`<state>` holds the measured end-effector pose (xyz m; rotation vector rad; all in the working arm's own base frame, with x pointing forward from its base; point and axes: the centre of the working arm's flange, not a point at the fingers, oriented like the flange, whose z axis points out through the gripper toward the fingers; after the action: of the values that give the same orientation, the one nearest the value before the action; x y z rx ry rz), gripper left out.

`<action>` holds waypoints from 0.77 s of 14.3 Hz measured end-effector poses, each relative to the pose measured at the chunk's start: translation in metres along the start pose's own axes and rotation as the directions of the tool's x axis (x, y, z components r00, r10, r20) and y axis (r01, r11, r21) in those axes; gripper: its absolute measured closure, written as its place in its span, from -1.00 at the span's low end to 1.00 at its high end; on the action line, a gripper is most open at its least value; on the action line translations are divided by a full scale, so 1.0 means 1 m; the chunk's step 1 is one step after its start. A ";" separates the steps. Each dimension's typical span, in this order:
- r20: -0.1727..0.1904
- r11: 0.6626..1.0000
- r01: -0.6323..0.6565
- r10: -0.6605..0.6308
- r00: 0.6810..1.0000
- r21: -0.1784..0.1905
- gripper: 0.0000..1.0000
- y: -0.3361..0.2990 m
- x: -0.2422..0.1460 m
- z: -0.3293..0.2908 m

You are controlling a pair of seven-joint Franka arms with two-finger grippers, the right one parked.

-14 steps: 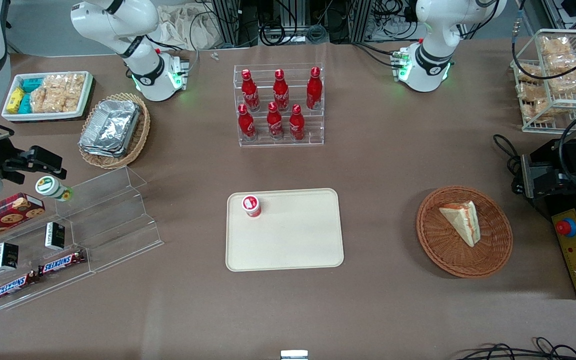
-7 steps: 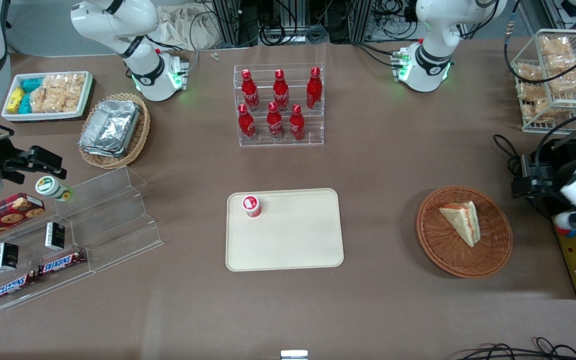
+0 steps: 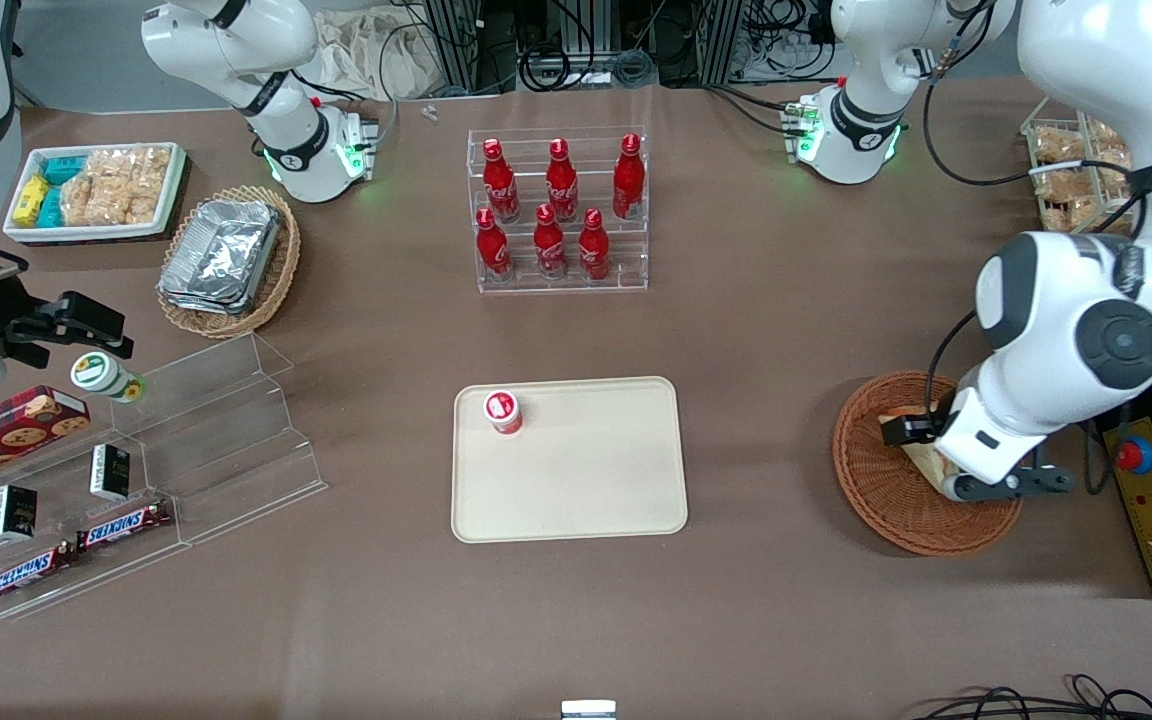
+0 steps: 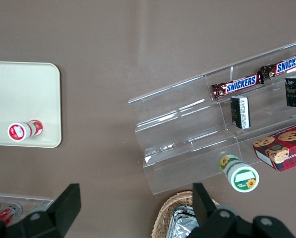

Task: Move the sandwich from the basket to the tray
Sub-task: 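Lower the open left gripper over the sandwich in the wicker basket, then close the left gripper on the wrapped sandwich and lift it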

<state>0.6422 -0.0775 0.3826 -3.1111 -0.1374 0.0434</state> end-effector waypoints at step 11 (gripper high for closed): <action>-0.051 0.972 0.234 -0.235 0.971 -0.021 -1.00 -0.079 -0.020 0.100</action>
<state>0.6129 0.0025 0.2853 -3.0821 -0.5051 -0.0461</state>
